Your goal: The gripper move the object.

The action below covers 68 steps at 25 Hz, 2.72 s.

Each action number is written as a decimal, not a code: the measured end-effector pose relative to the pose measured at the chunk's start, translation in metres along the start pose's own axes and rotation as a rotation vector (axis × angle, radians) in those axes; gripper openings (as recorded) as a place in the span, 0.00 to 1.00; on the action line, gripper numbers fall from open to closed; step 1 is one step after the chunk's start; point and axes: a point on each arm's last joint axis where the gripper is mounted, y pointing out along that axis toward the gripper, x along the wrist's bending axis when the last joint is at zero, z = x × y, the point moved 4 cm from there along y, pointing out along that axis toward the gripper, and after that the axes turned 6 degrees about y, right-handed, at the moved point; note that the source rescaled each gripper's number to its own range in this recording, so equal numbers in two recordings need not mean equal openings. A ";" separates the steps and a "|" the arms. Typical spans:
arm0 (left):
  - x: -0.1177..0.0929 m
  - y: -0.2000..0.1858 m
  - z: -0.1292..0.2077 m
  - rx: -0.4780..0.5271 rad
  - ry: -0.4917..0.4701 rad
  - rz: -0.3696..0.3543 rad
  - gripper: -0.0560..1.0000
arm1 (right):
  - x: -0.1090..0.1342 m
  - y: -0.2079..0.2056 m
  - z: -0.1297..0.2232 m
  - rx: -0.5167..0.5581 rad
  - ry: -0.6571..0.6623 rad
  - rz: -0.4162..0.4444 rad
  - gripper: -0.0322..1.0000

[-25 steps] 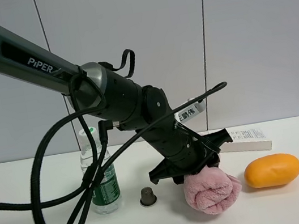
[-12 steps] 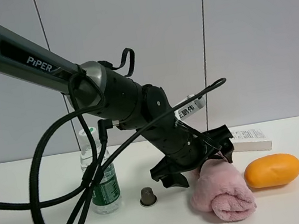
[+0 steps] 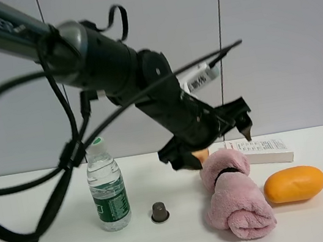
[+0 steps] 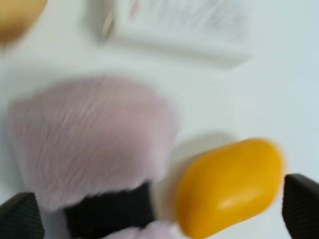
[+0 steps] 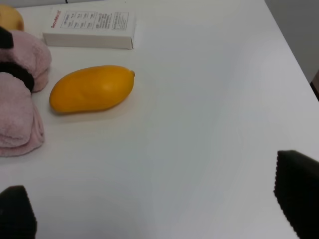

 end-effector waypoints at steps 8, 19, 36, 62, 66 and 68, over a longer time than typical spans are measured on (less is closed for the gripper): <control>-0.035 -0.106 -0.080 -0.299 0.333 0.042 1.00 | 0.000 0.000 0.000 0.000 0.000 0.000 1.00; 0.048 -0.175 -0.150 -0.395 0.444 -0.202 1.00 | 0.000 0.000 0.000 0.000 0.000 0.000 1.00; 0.190 -0.302 -0.187 -0.353 0.351 -0.589 1.00 | 0.000 0.000 0.000 0.000 0.000 0.000 1.00; 0.148 -0.471 0.115 -0.527 0.222 -0.690 1.00 | 0.000 0.000 0.000 0.000 0.000 0.000 1.00; 0.145 -0.475 0.146 -0.472 0.199 -0.693 1.00 | 0.000 0.000 0.000 0.000 0.000 0.000 1.00; 0.146 -0.473 0.159 -0.429 0.183 -0.694 1.00 | 0.000 0.000 0.000 0.000 0.000 0.000 1.00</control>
